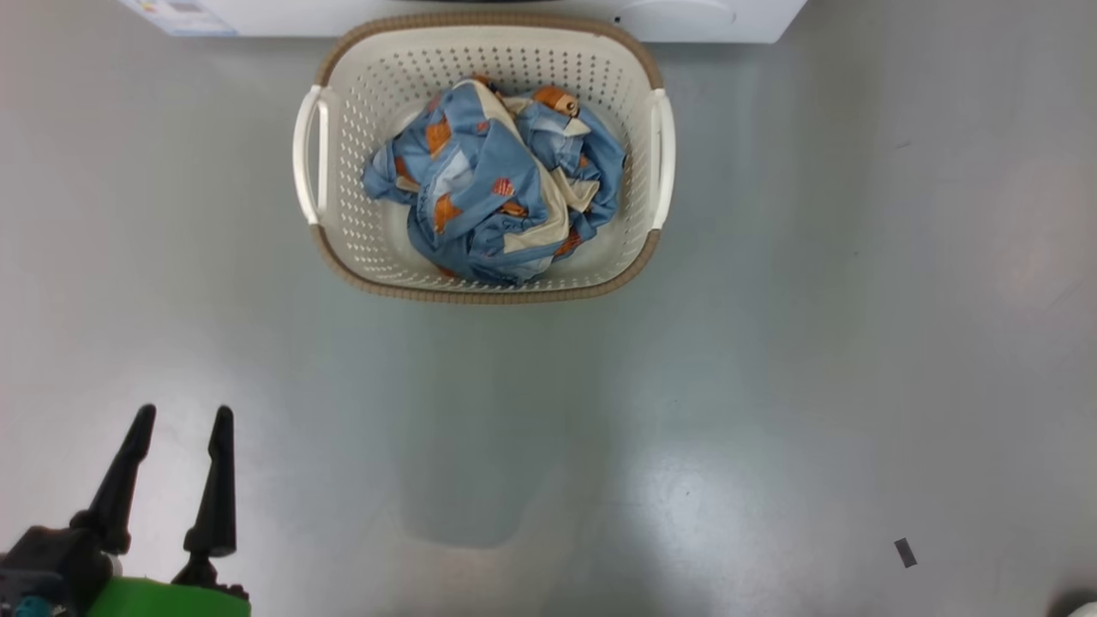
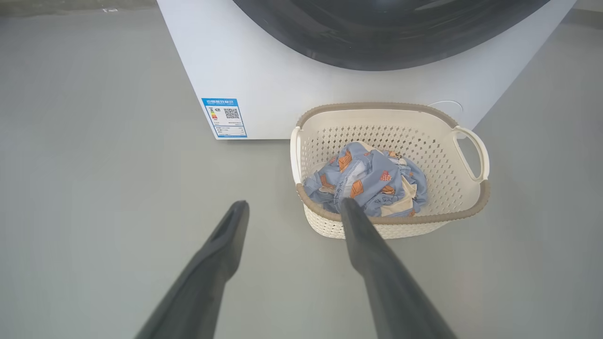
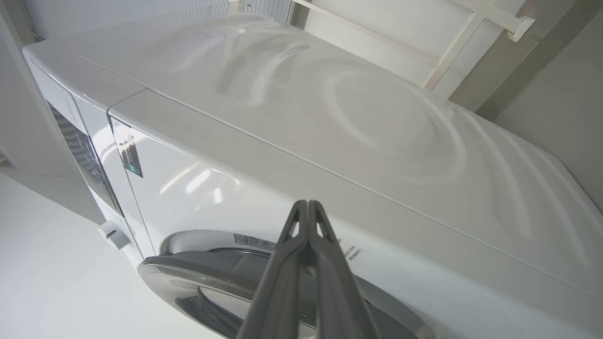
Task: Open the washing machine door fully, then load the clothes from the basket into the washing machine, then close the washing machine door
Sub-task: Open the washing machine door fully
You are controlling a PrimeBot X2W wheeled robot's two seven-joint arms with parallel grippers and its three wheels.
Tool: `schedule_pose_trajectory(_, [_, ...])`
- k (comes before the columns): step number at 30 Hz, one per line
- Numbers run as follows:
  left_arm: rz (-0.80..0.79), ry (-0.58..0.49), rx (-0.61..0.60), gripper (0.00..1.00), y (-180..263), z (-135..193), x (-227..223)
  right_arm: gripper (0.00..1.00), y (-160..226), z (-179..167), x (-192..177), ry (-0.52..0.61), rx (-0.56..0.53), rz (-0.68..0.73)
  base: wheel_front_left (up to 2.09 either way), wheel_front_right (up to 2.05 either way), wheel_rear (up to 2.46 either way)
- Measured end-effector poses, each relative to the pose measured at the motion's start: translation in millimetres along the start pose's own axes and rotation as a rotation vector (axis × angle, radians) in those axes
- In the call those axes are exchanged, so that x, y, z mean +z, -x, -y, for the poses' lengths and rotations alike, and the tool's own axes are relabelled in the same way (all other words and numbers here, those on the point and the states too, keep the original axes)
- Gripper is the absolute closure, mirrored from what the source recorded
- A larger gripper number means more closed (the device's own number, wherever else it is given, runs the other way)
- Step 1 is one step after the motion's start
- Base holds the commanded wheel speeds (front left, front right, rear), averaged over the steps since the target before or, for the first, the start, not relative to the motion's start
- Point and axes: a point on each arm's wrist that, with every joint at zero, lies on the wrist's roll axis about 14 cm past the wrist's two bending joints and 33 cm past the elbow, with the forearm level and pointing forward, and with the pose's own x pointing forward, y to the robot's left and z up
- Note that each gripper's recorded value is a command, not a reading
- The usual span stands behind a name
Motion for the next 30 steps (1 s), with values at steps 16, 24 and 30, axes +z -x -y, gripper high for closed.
schedule_pose_trajectory(16, [-0.048,-0.007,0.084,0.0,3,-23,-16,1.0,-44,10,-68,-0.007,0.051,-0.213,0.0,0.0,0.0])
schedule_pose_trajectory(24, [-0.062,-0.001,0.109,0.0,-1,-27,-22,1.0,-53,23,-96,-0.019,0.047,-0.293,0.0,0.0,0.0])
schedule_pose_trajectory(30, [-0.064,0.008,0.116,0.0,-1,-27,-24,1.0,-60,16,-106,-0.012,0.074,-0.323,0.0,0.0,0.0])
